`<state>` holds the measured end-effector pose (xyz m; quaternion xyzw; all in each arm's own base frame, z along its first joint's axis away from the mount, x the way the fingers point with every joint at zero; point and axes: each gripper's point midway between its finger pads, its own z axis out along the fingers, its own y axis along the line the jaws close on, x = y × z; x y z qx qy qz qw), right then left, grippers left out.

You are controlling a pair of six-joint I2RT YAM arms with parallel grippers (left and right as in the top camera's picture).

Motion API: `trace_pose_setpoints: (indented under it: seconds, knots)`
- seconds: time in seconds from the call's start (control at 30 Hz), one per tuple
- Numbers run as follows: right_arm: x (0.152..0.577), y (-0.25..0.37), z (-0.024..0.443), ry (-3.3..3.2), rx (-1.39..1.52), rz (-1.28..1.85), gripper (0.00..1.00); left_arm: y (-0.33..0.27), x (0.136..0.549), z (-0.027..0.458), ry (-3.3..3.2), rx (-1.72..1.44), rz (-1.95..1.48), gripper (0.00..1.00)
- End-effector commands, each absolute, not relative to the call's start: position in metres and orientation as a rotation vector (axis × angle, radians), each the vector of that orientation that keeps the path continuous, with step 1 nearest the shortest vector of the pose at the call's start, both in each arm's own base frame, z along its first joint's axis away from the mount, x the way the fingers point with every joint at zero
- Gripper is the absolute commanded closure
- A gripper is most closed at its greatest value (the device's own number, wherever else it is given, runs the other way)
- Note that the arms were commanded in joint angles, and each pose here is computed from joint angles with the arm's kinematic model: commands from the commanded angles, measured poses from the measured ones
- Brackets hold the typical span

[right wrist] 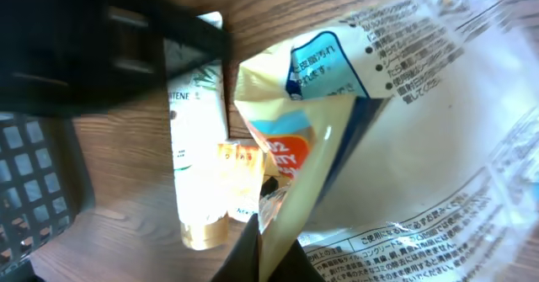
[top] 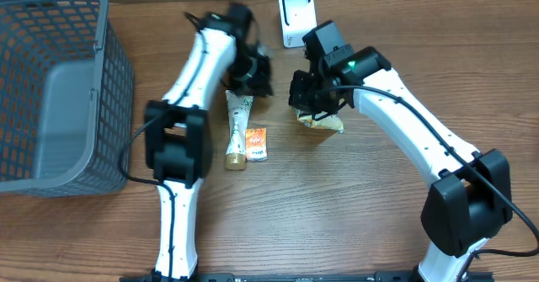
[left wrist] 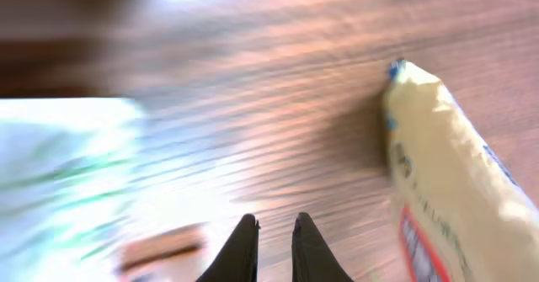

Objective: Scan the item barcode

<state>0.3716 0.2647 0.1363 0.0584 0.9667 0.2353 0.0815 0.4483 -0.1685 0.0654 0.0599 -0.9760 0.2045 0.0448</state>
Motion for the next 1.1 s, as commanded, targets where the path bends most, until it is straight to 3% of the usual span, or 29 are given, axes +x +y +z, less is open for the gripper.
trace_pose_setpoints:
  seconds: [0.0,0.07,0.1,0.17,0.23,0.33,0.47,0.7,0.8,0.87,0.9,0.97,1.07]
  knots:
    - [0.366,0.272,0.130,2.884,0.184,0.728,0.96,-0.125,0.472,0.094,-3.108,0.228,0.490,0.91]
    - [0.363,0.279,0.125,2.879,0.193,0.742,0.96,-0.105,0.477,0.117,-3.143,0.273,0.463,0.91]
    - [0.362,0.282,0.124,2.877,0.183,0.747,0.90,-0.099,0.478,0.127,-3.157,0.280,0.467,0.91]
    - [0.359,0.292,0.122,2.865,0.146,0.763,0.71,-0.087,0.480,0.150,-3.191,0.286,0.478,0.91]
    - [0.356,0.302,0.122,2.847,0.107,0.783,0.42,-0.080,0.478,0.170,-3.216,0.305,0.490,0.90]
    - [0.357,0.314,0.127,2.804,0.013,0.800,0.23,-0.078,0.473,0.188,-3.231,0.309,0.496,0.86]
    - [0.375,0.298,0.140,2.770,0.030,0.729,0.15,-0.093,0.471,0.193,-3.230,0.214,0.572,0.85]
    - [0.413,0.217,0.147,2.774,0.229,0.619,0.16,-0.137,0.450,0.171,-3.132,0.077,0.558,0.87]
    - [0.424,0.191,0.139,2.773,0.315,0.578,0.15,-0.160,0.432,0.152,-3.056,0.023,0.509,0.95]
    - [0.427,0.179,0.129,2.785,0.354,0.534,0.32,-0.171,0.419,0.138,-3.004,0.007,0.460,0.96]
    - [0.428,0.176,0.119,2.799,0.368,0.521,0.52,-0.174,0.410,0.125,-2.974,0.025,0.391,0.96]
    - [0.429,0.177,0.106,2.819,0.379,0.520,0.74,-0.177,0.404,0.111,-2.949,0.043,0.349,0.96]
    - [0.430,0.188,0.084,2.851,0.367,0.572,0.86,-0.186,0.398,0.095,-2.904,0.053,0.380,0.96]
